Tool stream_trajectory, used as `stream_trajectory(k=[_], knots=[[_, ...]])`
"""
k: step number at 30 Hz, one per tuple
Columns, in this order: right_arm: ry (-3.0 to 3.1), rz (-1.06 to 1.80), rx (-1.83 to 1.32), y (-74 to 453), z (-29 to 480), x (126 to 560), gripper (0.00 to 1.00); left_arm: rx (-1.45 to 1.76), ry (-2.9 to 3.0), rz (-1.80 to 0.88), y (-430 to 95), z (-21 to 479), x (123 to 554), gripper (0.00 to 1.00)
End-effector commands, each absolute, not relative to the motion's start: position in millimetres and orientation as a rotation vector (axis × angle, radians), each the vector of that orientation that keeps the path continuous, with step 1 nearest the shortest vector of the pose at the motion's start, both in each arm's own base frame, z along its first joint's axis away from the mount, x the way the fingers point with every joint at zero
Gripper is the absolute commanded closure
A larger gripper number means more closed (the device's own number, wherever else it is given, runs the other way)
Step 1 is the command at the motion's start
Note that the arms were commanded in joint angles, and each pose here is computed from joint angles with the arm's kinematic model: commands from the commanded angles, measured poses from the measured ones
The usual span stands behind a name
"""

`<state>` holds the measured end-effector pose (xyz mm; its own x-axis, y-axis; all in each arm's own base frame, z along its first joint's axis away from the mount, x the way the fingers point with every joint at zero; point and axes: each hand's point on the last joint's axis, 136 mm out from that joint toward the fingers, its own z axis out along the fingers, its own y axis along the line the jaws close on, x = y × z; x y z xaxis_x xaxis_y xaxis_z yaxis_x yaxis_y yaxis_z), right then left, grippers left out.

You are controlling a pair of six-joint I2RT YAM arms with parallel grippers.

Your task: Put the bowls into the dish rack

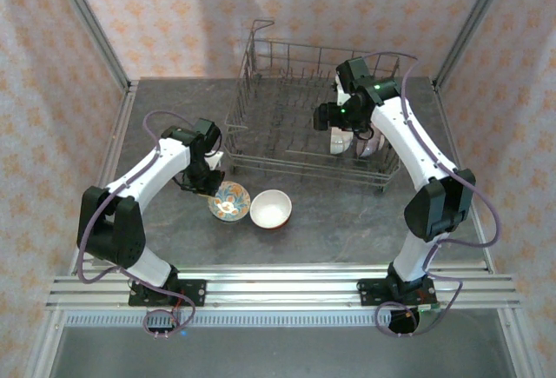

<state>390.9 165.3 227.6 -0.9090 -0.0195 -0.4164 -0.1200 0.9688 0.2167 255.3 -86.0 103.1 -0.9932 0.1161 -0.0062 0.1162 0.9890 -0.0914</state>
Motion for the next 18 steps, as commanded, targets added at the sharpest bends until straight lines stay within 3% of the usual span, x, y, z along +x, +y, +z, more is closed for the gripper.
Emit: stream_trajectory(k=[1,18], knots=[[2.679,0.339,-0.112,169,236,393,0.16,0.156,3.065,-0.223,-95,124,260,1.0],[2.673,0.371,-0.113,174,238,394,0.16,0.153,2.973,-0.243,-92,159,254,1.0]])
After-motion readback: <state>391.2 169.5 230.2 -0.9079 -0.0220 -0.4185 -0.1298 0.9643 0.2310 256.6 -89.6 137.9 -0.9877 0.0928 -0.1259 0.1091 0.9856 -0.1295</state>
